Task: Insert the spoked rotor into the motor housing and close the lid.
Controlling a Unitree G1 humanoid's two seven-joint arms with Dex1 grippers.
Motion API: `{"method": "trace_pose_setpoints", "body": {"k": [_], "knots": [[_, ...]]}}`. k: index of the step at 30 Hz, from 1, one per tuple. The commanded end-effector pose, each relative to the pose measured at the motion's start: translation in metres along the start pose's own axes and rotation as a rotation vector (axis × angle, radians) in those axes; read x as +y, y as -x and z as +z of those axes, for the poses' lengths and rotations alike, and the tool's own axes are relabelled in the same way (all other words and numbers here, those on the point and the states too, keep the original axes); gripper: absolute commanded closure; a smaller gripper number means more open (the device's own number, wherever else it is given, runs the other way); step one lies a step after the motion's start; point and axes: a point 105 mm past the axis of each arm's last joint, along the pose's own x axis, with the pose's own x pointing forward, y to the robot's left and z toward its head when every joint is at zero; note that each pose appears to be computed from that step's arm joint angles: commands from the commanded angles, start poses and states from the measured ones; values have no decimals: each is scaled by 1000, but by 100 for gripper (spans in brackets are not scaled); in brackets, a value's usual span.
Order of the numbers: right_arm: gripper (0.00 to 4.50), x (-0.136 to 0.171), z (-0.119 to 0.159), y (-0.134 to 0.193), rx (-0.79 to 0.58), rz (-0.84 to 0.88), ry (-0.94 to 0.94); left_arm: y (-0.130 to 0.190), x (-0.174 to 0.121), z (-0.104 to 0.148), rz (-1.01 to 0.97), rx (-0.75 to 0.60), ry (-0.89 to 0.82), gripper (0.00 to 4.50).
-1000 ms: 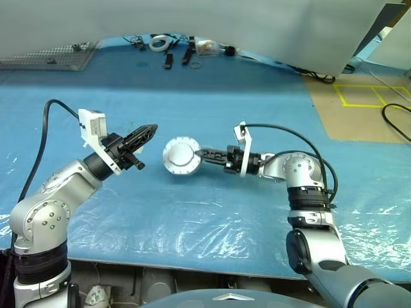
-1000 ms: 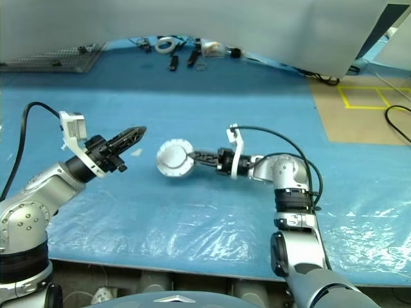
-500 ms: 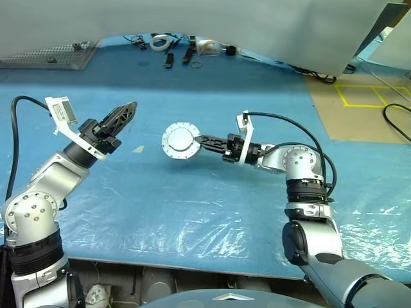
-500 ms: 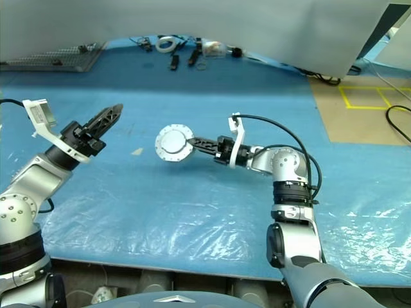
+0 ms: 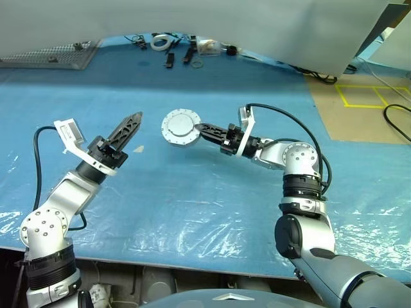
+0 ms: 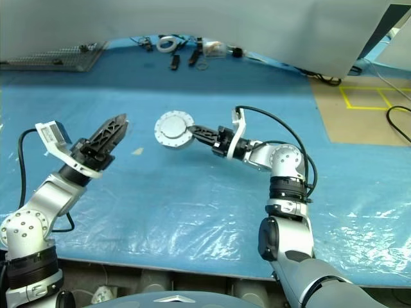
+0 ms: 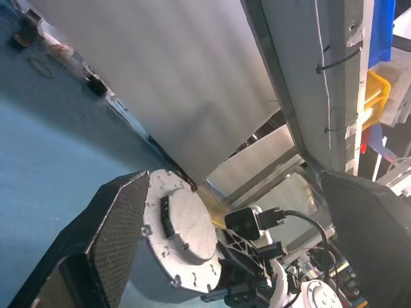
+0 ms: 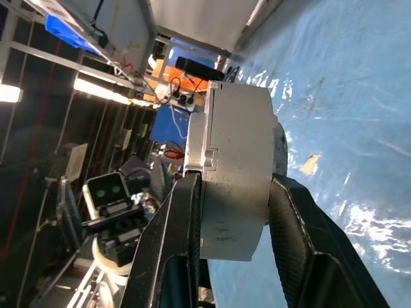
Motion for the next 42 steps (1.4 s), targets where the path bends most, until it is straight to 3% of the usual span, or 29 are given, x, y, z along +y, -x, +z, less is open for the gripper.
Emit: {"method": "trace_pose_setpoints", "body": {"k": [1,13,22,42], "knots": [[334,41,13,-5,-22,159,63,-6,-9,-2,-55,-9,34,1],[334,63,13,-1,-27,247,103,-15,5,-15,-48,-24,145,1],[334,61,10,-3,-12,231,97,-29,-7,-35,-125,41,165,1],[334,56,8,-1,-4,206,83,-59,-6,-40,-148,17,218,1]]}}
